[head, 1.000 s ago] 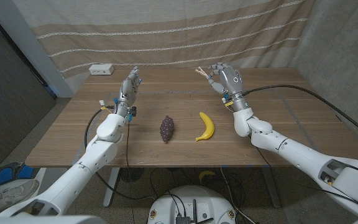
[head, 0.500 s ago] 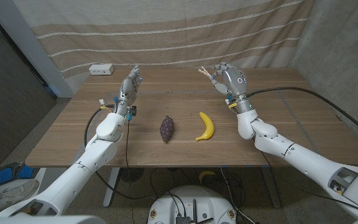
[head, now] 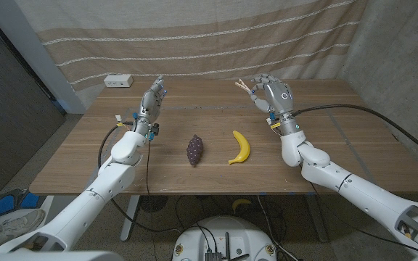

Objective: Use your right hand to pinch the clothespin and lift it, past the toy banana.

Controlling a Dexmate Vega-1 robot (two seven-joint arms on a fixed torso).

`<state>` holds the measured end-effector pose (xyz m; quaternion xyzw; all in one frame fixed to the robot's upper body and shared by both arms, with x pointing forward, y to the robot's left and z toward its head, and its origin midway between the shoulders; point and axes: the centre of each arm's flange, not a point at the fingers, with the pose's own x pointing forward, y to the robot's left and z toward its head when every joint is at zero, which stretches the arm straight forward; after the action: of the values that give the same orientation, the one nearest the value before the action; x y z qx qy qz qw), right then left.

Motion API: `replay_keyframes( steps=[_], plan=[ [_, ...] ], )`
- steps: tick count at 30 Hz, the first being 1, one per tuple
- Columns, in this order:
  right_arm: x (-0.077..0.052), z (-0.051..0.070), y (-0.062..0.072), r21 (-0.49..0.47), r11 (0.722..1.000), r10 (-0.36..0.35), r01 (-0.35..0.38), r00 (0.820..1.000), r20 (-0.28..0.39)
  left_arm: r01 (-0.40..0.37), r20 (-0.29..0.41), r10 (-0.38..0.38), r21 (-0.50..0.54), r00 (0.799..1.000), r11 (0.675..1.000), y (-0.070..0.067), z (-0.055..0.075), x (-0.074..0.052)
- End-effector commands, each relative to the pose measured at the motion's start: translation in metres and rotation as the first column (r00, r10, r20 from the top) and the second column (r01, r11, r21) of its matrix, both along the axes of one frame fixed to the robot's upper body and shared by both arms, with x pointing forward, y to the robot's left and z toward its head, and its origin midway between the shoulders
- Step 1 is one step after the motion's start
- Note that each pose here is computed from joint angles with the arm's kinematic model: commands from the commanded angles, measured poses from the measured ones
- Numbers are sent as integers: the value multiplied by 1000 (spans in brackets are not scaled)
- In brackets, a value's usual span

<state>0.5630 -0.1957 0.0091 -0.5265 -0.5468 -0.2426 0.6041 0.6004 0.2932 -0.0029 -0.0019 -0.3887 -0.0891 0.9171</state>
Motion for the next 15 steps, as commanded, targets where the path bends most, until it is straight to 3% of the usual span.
replay_keyframes(
  steps=[1,15],
  plan=[
    [-16,-5,-8,7,999,-41,41,999,-5,17,-2,-17,20,1000,1000,2,5,3],
    [-33,-21,-18,32,995,-95,96,995,-8,38,3,-38,48,999,998,-6,7,3]
  ],
)
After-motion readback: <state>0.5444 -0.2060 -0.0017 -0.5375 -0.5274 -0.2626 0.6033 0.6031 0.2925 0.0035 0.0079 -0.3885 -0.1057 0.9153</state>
